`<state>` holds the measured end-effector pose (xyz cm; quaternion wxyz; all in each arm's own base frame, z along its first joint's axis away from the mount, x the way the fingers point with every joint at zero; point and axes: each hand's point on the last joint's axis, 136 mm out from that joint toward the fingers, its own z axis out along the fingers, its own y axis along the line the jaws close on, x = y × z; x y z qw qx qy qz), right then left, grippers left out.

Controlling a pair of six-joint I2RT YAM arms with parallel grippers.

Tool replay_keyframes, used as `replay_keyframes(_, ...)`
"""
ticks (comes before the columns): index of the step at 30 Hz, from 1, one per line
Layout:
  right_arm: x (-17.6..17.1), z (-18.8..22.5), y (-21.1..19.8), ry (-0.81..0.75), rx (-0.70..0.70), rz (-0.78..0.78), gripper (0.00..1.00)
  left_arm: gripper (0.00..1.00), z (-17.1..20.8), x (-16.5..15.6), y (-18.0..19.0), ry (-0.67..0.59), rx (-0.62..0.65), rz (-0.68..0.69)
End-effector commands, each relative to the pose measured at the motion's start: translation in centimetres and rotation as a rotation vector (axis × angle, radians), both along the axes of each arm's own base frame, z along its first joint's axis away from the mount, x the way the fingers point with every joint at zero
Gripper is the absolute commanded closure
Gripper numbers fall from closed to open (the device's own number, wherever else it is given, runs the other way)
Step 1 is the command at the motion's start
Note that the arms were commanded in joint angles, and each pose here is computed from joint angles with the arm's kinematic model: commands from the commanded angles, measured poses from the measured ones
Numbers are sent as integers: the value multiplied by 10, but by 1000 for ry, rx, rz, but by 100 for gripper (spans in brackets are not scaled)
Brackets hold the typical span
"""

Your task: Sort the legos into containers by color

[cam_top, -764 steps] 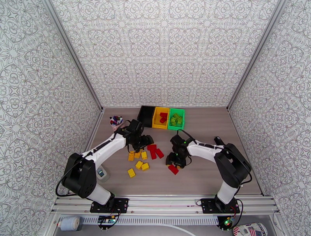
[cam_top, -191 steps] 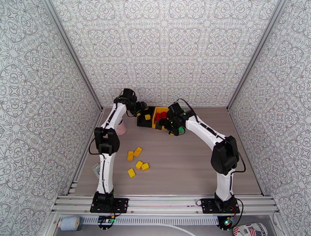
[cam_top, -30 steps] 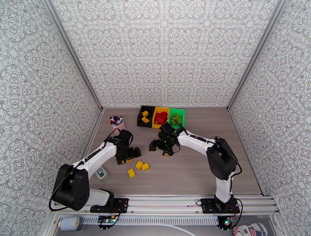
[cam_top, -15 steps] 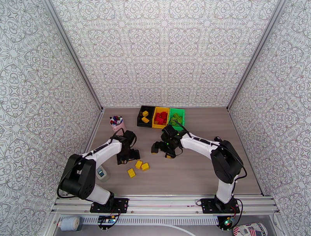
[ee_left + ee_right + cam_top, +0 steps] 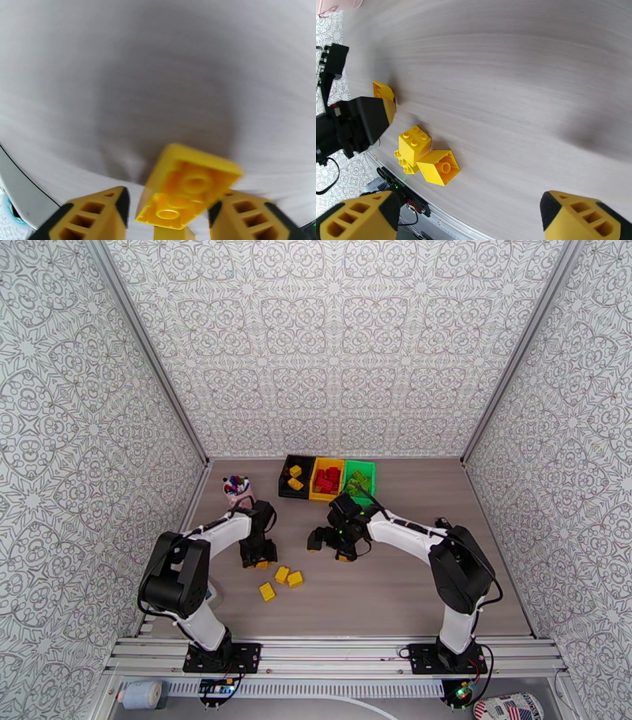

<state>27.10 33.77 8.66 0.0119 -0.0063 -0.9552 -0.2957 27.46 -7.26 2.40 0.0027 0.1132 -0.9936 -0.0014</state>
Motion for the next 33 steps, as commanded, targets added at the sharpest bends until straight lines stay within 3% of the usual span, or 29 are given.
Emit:
replay_keyframes(1,-1,6,-4,-19,-2,-18,1,52,-1,7,-3,15,-15,-15)
replay_keyframes(8,3,8,0,-25,4,-15,1,60,8,11,-18,-1,-77,-14)
replay_keyframes(14,10,13,10,-27,29,-6,2,62,33,30,-52,-86,-263,13)
replay_keyframes(24,48,47,29,-73,146,-15,3,61,101,122,-95,-284,-601,97)
replay_keyframes(33,75,63,-6,-102,166,-115,4,60,124,215,-88,-369,-654,175)
